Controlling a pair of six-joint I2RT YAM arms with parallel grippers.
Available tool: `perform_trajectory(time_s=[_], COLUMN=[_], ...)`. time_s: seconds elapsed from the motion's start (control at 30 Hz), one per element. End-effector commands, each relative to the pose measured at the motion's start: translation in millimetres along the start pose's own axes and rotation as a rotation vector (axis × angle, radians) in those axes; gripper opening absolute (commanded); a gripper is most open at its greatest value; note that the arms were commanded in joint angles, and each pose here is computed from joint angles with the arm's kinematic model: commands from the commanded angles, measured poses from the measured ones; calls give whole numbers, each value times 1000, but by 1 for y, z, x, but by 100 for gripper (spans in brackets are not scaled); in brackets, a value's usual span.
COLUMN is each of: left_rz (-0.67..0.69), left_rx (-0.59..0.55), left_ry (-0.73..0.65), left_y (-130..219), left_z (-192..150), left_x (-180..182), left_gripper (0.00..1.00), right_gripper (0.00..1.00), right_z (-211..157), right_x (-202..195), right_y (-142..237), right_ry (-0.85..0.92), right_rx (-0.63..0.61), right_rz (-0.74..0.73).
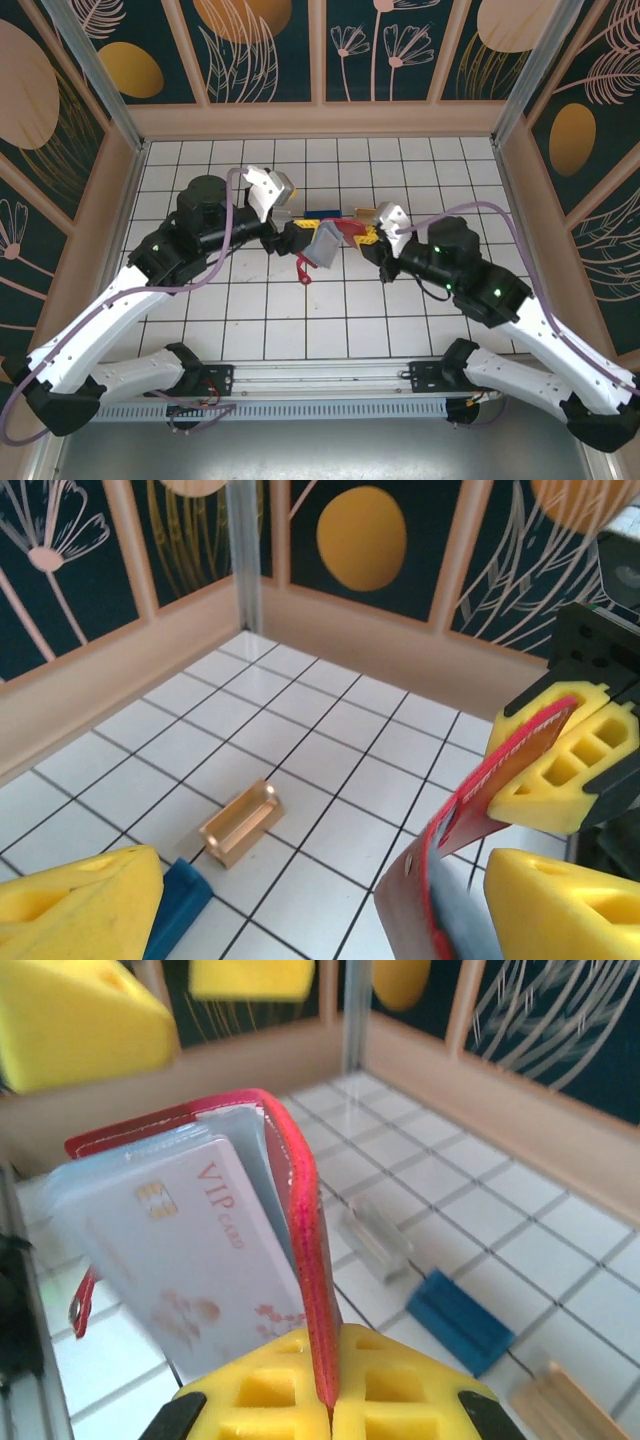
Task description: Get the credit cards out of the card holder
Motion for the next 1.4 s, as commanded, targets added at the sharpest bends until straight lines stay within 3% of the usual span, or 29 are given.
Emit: perform_trajectory(time_s=[0.0, 0.17, 0.4, 0.57, 0.8, 0.93, 1.07, 1.17, 1.27, 1.37], left_rz=[67, 125, 74, -36, -261, -453, -580, -599, -571, -547], left_rx=[30, -23, -159, -232, -227, -210, -217, -212, -195, -181], left_ry=[8, 55, 138, 161, 115, 65, 10, -17, -32, -34], left_y=[-5, -9, -5, 4, 12, 19, 31, 36, 36, 36], left_z=[0, -2, -5, -5, -3, 1, 7, 10, 12, 12], left_x=[6, 13, 12, 4, -14, -30, -42, -46, -45, -45], left_gripper=[84, 86, 89, 93, 93, 85, 66, 52, 52, 34], right_gripper=[0, 0, 0, 0, 0, 0, 0, 0, 0, 0], right_z=[-2, 10, 31, 48, 69, 76, 81, 82, 82, 81], right_x=[-7, -9, -8, -6, 1, 4, 6, 7, 7, 8], right_y=[1, 0, 10, 32, 59, 73, 82, 86, 87, 85], right_ry=[20, -82, -230, -253, -224, -217, -210, -200, -199, -201], right_rx=[150, 114, -42, -188, -346, -426, -472, -489, -491, -485], right_rz=[-56, -44, 23, 64, 184, 226, 254, 272, 269, 269])
Point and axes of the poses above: each hand's point on the last joint's axis, 136 mm out from that joint toward the fingers, its own y axis back along the fingers, its own x axis along the line the jaws close on, z = x × y, the point moved 10 cm from there along y, back along the fingers, and after that the axes turned 13 degrees about y, right-handed, at the moved point
